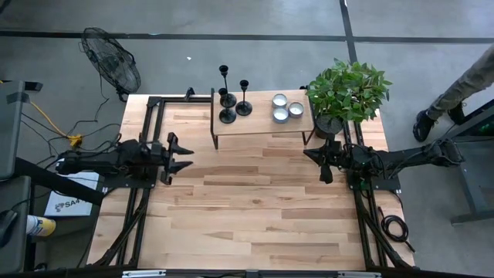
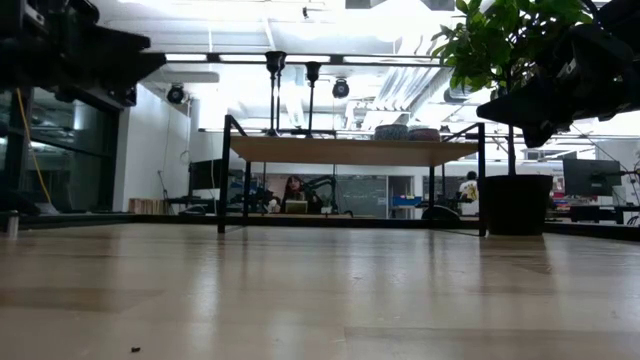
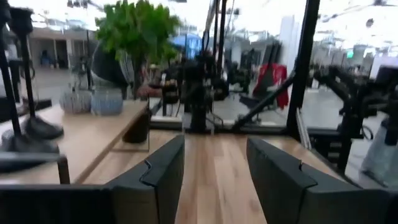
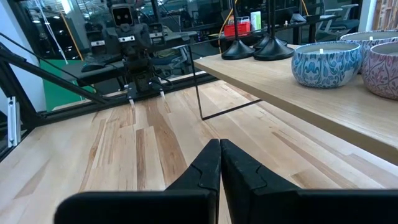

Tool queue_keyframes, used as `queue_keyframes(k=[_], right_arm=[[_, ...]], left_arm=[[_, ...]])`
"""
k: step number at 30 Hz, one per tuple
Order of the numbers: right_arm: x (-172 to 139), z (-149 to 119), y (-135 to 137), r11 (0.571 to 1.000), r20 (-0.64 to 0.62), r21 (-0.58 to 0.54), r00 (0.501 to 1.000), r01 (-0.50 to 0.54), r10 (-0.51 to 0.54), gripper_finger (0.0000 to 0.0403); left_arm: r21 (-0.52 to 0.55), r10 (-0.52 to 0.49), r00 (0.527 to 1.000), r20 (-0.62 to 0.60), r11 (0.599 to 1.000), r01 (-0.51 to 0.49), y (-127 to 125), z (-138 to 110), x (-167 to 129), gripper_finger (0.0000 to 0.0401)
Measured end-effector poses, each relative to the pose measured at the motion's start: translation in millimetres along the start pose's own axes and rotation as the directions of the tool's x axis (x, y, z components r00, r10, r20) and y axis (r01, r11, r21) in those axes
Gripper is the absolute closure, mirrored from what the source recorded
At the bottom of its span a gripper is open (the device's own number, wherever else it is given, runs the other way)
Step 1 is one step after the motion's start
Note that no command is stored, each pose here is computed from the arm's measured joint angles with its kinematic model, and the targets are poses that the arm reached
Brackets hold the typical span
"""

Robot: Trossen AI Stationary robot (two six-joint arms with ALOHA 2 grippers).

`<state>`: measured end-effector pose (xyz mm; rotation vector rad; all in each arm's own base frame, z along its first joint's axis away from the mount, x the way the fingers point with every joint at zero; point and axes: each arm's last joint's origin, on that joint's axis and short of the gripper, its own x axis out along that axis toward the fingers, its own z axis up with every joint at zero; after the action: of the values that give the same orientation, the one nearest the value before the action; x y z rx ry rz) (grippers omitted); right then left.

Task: Pick & Place candle stick holders
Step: Return to Home Position

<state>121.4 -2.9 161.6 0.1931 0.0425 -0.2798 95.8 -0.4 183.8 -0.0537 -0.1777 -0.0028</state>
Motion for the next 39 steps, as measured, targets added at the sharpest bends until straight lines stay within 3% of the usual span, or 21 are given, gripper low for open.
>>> queue_keyframes(k=[8, 12, 39], right_arm=[[0, 0, 0, 1.000, 0.000, 0.000, 1.000, 0.000, 0.000, 0.0398], [0, 0, 0, 1.000, 0.000, 0.000, 1.000, 0.000, 0.000, 0.0398], [0, 0, 0, 1.000, 0.000, 0.000, 1.000, 0.000, 0.000, 0.0398]], left_arm=[[0.024, 0.060, 0.991, -0.117, 0.998, -0.058, 2, -12, -1, 0.0231], [-0.014, 0.062, 0.987, -0.147, 0.998, -0.064, 2, -15, -1, 0.0231], [-0.021, 0.060, 0.987, -0.149, 0.998, -0.064, 2, -15, -1, 0.0231]])
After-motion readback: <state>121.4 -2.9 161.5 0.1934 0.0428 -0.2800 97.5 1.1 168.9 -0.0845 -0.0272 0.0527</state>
